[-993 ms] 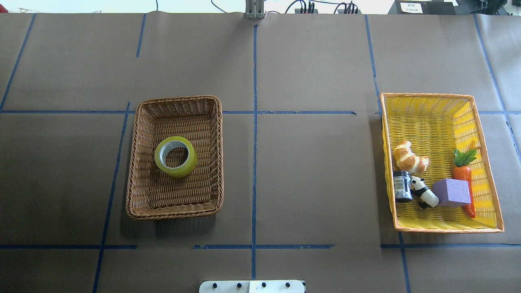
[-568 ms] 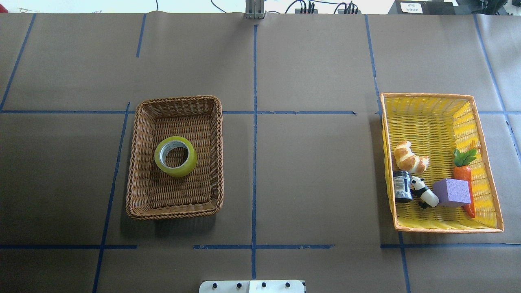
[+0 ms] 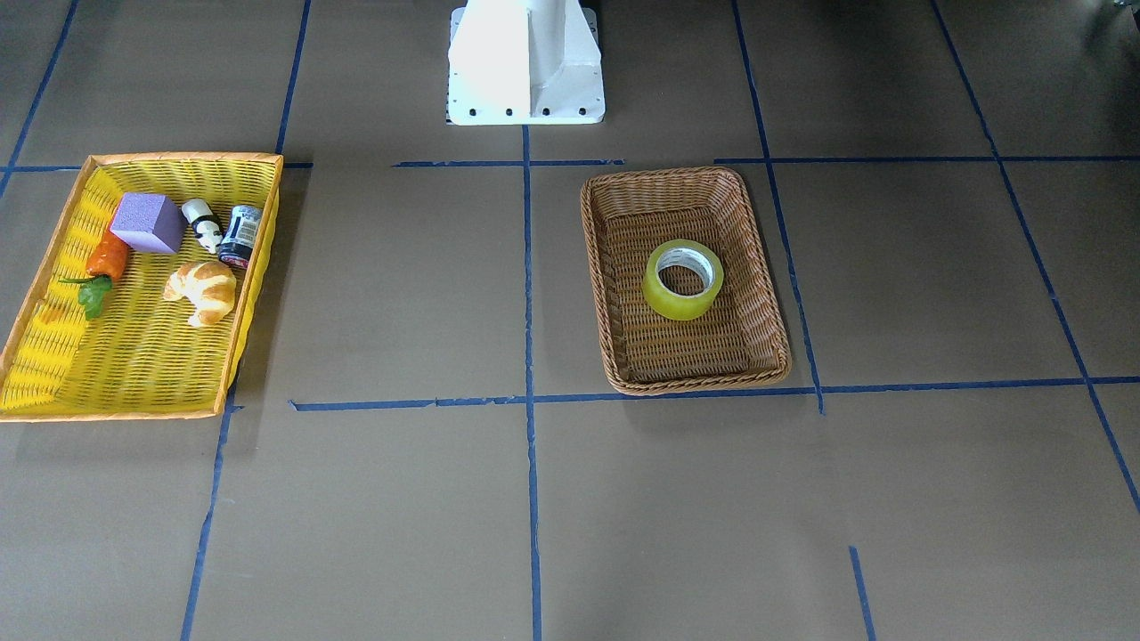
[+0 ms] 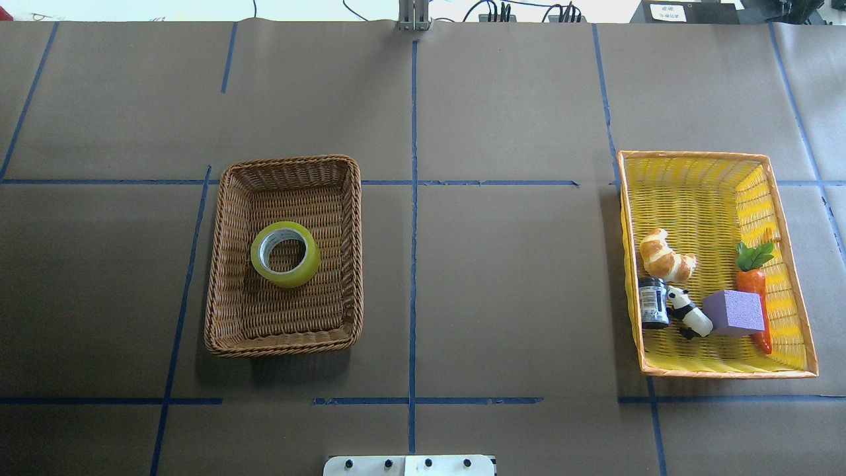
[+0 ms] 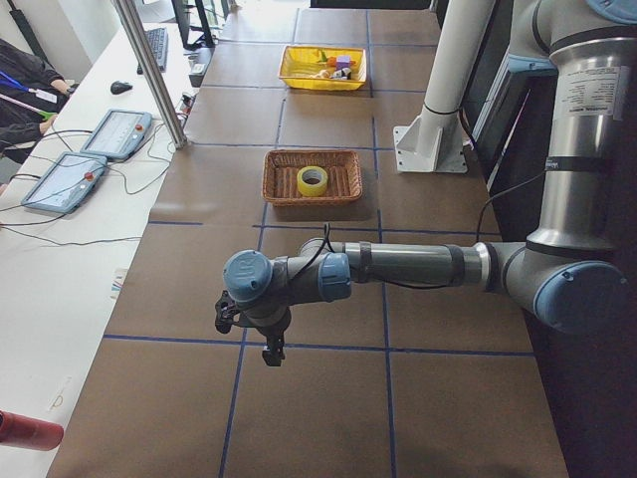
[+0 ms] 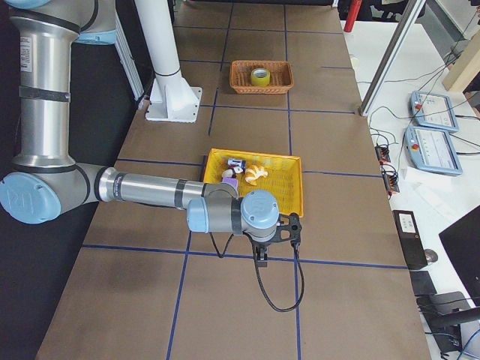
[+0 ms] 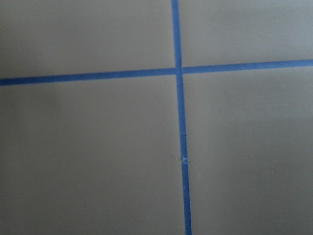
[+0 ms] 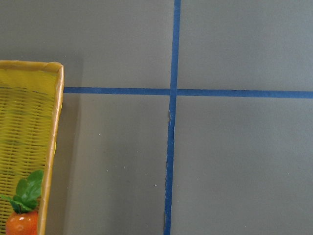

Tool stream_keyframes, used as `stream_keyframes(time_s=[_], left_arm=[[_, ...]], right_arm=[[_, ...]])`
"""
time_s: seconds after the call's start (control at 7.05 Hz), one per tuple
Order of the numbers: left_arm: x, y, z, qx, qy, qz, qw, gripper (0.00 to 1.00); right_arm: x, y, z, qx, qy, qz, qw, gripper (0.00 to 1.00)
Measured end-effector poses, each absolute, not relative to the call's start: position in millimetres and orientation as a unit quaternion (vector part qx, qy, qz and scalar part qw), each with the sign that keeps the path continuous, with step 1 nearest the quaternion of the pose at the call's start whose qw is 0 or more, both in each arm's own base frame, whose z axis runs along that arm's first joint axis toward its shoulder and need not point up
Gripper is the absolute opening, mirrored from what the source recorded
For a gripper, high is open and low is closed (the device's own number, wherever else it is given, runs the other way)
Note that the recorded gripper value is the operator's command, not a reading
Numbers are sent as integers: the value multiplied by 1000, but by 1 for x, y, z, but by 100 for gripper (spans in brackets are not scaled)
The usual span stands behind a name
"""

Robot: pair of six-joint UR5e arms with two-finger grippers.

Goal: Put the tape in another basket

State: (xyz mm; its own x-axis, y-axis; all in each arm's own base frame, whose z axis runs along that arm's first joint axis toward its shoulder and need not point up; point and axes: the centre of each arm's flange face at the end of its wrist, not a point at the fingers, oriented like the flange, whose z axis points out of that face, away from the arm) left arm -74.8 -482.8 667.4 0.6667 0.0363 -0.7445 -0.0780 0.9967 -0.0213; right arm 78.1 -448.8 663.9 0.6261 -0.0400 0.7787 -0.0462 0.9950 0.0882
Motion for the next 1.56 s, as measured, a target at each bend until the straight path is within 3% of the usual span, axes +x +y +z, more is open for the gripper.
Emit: stream_keyframes(time_s=[1.56], left_arm=[[-80,-472,678,-17,404,27,914,100]], right_arm=[[80,-441,677,39,-424,8,905,100]])
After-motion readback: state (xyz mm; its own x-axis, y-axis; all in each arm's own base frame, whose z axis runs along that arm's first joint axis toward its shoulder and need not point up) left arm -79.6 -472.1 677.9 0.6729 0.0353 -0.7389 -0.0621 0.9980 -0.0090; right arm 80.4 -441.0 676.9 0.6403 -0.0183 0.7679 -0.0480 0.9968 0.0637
